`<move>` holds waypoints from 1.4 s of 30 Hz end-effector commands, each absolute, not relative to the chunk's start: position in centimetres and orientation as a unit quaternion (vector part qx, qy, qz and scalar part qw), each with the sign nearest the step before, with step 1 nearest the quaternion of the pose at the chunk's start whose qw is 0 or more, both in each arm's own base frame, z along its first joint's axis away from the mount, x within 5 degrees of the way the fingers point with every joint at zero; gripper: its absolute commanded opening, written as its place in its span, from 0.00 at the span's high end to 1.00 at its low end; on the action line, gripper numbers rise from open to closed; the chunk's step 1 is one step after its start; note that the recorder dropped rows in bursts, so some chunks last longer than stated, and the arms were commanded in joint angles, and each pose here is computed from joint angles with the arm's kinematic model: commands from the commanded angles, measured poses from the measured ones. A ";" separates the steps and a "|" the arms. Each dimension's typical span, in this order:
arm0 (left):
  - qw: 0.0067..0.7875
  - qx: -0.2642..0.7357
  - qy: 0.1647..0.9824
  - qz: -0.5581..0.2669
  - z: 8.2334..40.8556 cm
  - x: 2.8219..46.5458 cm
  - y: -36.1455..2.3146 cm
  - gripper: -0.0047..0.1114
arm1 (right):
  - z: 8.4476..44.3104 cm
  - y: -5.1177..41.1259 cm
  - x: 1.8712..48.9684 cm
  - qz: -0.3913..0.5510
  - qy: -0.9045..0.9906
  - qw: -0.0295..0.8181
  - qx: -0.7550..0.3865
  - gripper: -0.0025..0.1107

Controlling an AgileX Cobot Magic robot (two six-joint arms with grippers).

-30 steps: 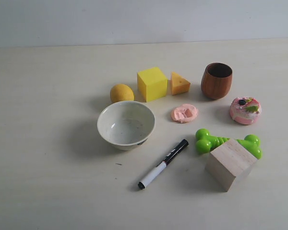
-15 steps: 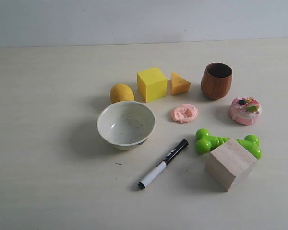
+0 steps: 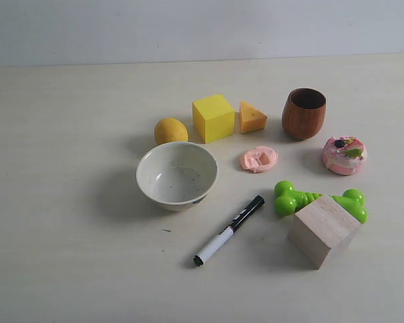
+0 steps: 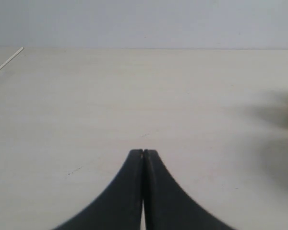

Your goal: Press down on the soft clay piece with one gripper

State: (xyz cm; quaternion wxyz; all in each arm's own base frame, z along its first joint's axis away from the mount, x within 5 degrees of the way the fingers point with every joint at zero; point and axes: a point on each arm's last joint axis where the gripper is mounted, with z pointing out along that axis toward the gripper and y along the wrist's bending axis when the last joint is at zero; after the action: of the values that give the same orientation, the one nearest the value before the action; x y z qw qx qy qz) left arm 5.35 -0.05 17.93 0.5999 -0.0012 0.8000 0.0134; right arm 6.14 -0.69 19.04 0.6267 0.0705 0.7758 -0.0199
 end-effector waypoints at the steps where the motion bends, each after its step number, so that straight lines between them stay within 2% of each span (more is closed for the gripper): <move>1: 0.607 -0.002 0.795 0.010 18.1 5.3 -0.1 0.96 | 19.1 -0.7 5.9 -0.029 0.765 0.640 0.067 0.98; 42: 0.607 -0.002 0.795 0.010 18.1 5.3 -0.1 0.96 | 18.2 -0.6 5.3 -0.054 0.790 0.609 0.031 0.98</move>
State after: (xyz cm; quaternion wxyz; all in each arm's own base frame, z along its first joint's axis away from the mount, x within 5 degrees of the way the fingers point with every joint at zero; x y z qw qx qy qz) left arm 5.35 -0.05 17.93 0.5999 -0.0012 0.8000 0.0134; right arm 5.35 -0.56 18.36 0.6090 0.0340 0.7910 -0.0477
